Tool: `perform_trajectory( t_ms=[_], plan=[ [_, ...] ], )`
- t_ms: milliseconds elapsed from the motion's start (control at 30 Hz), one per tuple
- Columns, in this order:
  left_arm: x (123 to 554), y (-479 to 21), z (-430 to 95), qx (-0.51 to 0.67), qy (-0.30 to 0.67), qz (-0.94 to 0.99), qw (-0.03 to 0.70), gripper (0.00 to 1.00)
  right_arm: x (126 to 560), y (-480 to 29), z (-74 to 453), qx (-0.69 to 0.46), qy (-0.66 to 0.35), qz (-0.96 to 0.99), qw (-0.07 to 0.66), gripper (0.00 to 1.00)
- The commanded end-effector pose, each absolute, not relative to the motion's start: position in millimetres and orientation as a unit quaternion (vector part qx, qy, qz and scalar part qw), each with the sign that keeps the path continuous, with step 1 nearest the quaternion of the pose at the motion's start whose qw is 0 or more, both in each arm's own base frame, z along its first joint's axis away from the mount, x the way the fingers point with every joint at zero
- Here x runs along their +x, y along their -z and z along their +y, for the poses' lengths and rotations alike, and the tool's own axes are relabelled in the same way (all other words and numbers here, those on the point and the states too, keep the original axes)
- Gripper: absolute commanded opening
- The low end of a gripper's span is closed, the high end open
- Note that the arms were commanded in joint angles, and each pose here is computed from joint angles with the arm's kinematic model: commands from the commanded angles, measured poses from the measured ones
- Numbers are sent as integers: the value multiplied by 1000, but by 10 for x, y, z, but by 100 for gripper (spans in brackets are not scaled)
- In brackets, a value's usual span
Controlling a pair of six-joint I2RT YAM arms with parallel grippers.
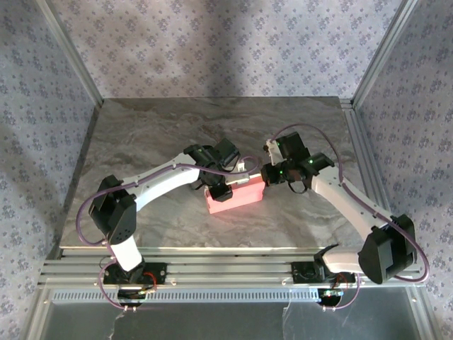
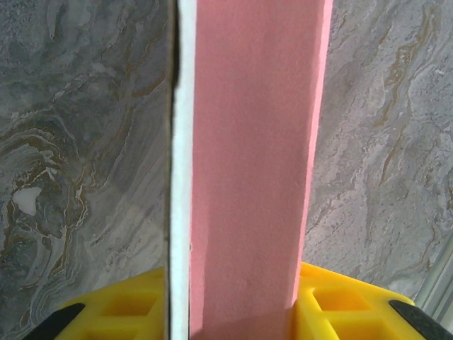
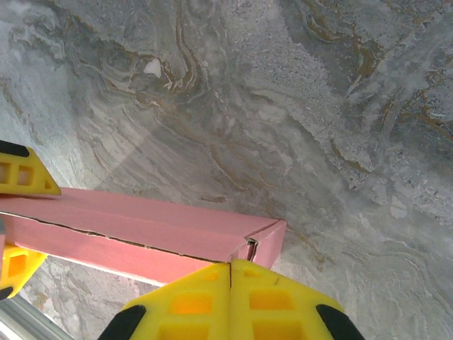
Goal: Fold the paper box
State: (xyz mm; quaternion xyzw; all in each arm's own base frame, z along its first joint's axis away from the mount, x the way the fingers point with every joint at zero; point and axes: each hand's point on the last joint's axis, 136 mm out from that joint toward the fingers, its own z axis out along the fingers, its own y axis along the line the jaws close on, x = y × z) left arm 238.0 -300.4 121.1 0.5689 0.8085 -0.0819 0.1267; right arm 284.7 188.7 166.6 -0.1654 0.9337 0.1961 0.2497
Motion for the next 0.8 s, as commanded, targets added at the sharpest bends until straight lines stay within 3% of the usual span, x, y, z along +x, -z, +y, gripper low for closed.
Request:
perform_trajectory(
  t_ms=[0, 567, 767],
  plan=[
    [2506, -1232, -3030, 558, 72, 815, 139, 35, 2752, -1584, 1879, -154, -202, 937, 241, 0],
    [2591, -1246, -2992, 548, 56, 820, 152, 39, 2641, -1340, 1764, -161, -197, 928, 274, 0],
    [2637, -1513, -3050, 516, 75, 832, 189, 45, 2655, -1357, 1755, -160, -191, 928, 277, 0]
  ],
)
